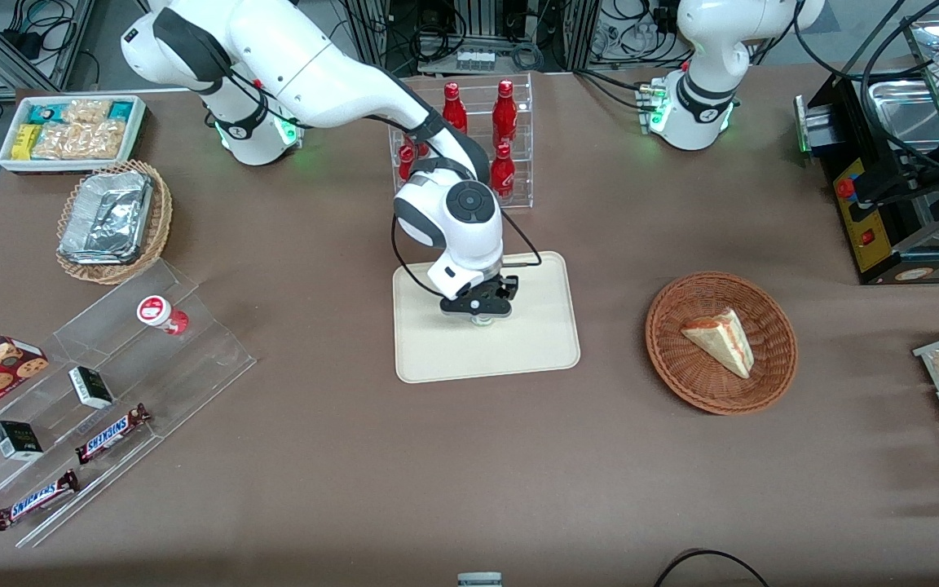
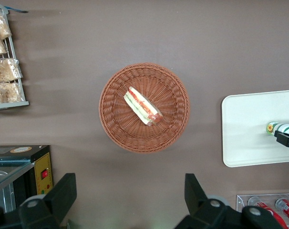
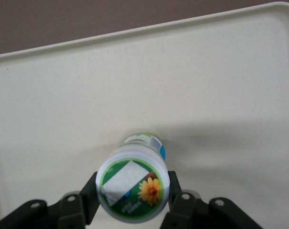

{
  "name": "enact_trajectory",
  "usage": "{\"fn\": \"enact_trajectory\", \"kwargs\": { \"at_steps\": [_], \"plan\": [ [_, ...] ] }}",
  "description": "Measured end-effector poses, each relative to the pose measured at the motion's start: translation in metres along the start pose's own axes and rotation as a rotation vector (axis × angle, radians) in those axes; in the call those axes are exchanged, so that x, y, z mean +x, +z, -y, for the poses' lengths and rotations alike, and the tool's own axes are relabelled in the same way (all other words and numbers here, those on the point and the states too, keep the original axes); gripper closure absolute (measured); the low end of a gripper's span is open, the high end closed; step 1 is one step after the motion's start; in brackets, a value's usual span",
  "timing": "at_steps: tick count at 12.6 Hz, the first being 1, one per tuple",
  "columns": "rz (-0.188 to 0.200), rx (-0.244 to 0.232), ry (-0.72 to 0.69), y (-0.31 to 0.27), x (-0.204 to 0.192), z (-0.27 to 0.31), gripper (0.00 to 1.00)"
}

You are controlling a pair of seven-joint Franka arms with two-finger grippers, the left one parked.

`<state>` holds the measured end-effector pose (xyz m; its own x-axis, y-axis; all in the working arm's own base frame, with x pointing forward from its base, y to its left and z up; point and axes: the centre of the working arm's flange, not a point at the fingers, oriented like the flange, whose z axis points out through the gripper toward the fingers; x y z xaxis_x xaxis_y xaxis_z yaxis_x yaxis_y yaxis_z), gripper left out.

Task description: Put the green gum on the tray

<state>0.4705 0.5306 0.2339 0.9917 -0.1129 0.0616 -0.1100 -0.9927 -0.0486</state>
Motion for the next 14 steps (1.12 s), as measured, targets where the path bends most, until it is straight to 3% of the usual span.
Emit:
{"fn": "enact_trajectory", "kwargs": {
  "at_steps": [1,4,5,8,11,14],
  "plan": [
    [-0.001,0.002,0.000,-0.001,0.000,0.000,0.35],
    [-0.023,0.017,0.024,-0.017,0.017,-0.002,0.03],
    [-0.025,0.010,0.045,-0.033,0.030,-0.010,0.00],
    [0.028,0.001,0.132,-0.120,0.065,-0.046,0.00],
    [0.116,-0.012,0.031,-0.210,0.099,-0.119,0.00],
    [0.142,-0.030,-0.007,-0.266,0.125,-0.191,0.00]
  ]
}}
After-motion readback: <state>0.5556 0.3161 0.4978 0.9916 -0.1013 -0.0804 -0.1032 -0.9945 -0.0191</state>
